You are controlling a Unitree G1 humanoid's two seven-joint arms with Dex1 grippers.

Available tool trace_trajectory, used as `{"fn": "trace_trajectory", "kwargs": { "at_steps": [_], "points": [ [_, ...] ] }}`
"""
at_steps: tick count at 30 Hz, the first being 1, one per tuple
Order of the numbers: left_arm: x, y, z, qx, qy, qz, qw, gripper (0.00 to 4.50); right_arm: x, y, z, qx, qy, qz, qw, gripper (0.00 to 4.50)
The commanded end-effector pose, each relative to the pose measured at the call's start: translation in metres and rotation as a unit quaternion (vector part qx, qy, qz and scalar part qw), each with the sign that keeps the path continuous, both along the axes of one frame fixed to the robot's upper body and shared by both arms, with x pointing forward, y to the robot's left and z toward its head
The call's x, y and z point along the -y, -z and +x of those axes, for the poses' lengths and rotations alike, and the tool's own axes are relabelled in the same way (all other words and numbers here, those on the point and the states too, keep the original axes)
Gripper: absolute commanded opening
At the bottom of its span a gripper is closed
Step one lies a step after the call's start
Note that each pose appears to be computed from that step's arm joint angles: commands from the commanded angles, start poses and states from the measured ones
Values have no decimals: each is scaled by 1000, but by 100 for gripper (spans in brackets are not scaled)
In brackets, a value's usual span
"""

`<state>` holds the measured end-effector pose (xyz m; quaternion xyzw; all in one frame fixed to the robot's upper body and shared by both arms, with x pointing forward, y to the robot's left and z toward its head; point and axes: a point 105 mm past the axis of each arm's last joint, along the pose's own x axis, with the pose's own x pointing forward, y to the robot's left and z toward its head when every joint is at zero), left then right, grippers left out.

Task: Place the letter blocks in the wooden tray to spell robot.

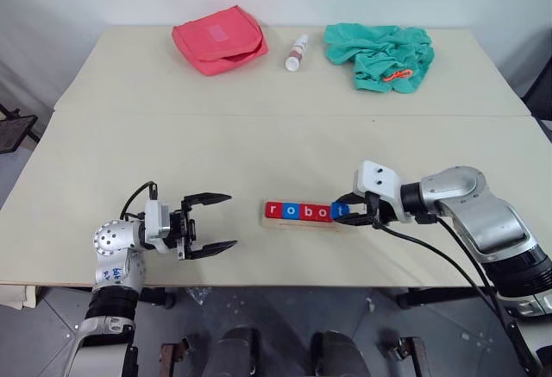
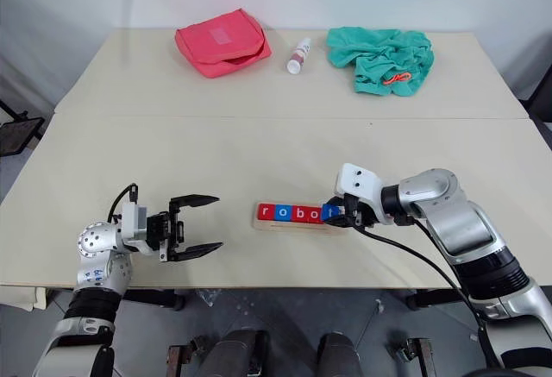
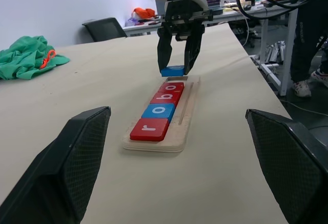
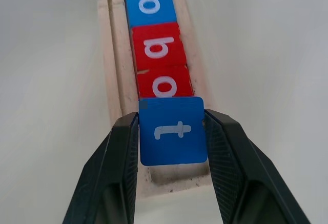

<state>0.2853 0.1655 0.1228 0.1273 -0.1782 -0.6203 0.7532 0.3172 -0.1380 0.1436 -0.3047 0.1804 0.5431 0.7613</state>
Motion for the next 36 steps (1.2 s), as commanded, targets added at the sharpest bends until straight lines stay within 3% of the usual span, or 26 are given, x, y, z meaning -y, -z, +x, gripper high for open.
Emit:
{"fn": "trace_trajectory", "kwargs": {
  "at_steps": [1,3,12,26,29,36],
  "points": [
    [-3,-6,-2,14,-5,-4,1000,450,-4,-9,0,19,-15,-1,1000,147],
    [-3,-6,-2,14,-5,-4,1000,450,-3,-8,0,18,-15,-3,1000,147],
    [-2,-5,-2,12,-4,-4,1000,450,-5,-13,-4,25,-21,2,999,448],
    [0,-4,2,9,-6,-6,1000,450,10,-21,-15,26,0,21,999,448],
    [1,-3,2,8,-6,-6,1000,450,7,-25,-23,19,-7,41,999,366],
    [4,-2,2,6,-2,-9,1000,450,8,-13,-28,-2,-4,39,999,123]
  ]
}}
